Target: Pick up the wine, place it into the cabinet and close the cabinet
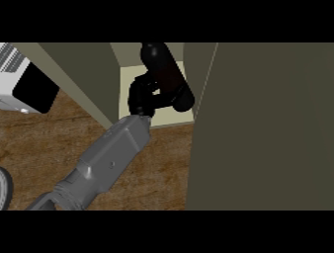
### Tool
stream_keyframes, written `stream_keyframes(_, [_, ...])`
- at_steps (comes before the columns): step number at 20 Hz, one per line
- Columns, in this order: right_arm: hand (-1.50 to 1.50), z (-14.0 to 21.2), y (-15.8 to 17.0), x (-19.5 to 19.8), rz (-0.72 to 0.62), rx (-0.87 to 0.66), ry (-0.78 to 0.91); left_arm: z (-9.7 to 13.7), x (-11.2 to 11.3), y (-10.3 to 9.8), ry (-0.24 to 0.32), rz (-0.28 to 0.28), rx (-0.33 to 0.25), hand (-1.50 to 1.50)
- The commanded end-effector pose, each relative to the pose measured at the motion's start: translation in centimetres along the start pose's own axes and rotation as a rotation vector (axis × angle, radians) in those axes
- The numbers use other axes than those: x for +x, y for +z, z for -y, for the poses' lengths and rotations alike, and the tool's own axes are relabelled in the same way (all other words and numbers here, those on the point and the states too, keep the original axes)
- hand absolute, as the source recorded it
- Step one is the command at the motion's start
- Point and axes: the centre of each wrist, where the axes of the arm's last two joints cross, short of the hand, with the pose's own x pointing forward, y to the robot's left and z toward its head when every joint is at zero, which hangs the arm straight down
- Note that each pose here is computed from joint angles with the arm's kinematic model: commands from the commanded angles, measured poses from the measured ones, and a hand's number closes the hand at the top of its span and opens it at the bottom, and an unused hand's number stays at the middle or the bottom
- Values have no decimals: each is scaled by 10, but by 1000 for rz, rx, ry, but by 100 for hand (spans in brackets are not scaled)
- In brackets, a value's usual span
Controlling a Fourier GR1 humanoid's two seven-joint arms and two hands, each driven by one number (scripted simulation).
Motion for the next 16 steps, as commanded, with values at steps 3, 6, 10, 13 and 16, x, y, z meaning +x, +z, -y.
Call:
stream_keyframes(3, [-150, -2, -8, -1, 2, -4, -3, 22, 14, -3, 57, 28, 47, -150])
stream_keyframes(6, [-150, -4, 0, 2, 3, -3, 3, 12, 5, 1, 67, 32, 75, -150])
stream_keyframes(10, [-150, 4, -1, 1, -15, -8, 12, 9, 1, 3, 77, 26, 79, -150])
stream_keyframes(13, [-150, 1, -5, 5, 14, -14, 9, 10, 2, 0, 38, 42, 99, -150])
stream_keyframes(16, [-150, 5, -3, -4, 11, -24, -7, 12, 5, -3, -9, 58, 89, -150])
